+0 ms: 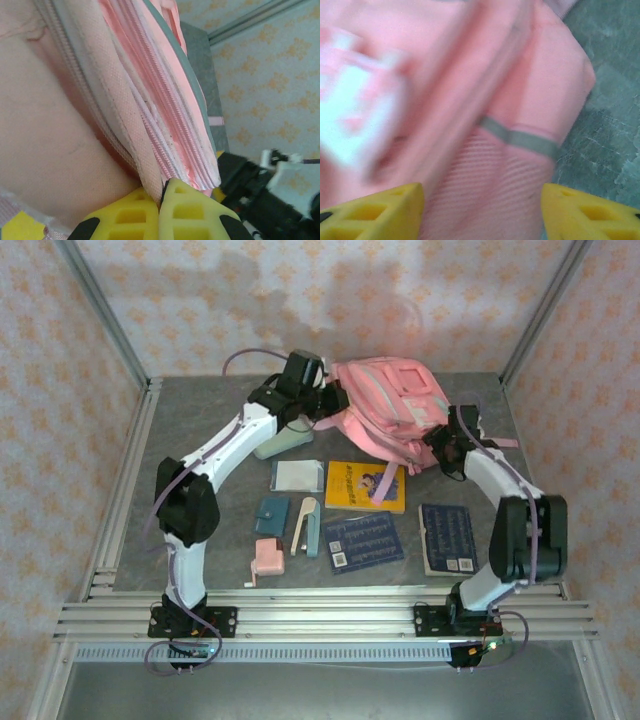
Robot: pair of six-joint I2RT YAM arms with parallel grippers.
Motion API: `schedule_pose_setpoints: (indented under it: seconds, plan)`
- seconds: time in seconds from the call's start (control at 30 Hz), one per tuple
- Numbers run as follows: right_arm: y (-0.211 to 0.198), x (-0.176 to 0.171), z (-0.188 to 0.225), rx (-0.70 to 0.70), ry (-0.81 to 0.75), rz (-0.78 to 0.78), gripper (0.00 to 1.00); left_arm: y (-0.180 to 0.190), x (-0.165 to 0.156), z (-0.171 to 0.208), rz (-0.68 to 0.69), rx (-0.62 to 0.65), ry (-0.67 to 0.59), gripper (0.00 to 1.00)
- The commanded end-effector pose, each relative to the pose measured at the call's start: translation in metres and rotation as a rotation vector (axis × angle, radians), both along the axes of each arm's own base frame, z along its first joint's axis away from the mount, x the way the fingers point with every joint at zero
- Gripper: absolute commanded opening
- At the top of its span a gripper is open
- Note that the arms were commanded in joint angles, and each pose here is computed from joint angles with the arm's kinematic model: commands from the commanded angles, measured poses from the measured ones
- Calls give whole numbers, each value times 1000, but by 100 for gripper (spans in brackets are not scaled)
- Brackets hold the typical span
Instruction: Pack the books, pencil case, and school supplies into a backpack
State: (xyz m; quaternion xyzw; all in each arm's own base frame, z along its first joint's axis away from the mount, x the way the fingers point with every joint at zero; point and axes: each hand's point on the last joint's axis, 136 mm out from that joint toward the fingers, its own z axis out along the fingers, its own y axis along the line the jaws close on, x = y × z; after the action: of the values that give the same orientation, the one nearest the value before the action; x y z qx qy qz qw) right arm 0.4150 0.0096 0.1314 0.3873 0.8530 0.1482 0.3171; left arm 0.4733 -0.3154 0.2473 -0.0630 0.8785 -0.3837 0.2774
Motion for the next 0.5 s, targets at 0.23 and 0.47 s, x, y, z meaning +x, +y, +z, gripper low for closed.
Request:
schedule_pose_setpoints:
  seconds: [0.23,0.47]
  plan:
    - [31,-55,58,-105,-91,218,75,-28,-63,-50,-84,-1,85,0]
    - [69,-65,67,-109,-90,327,78,-8,-84,-74,-94,110,123,37]
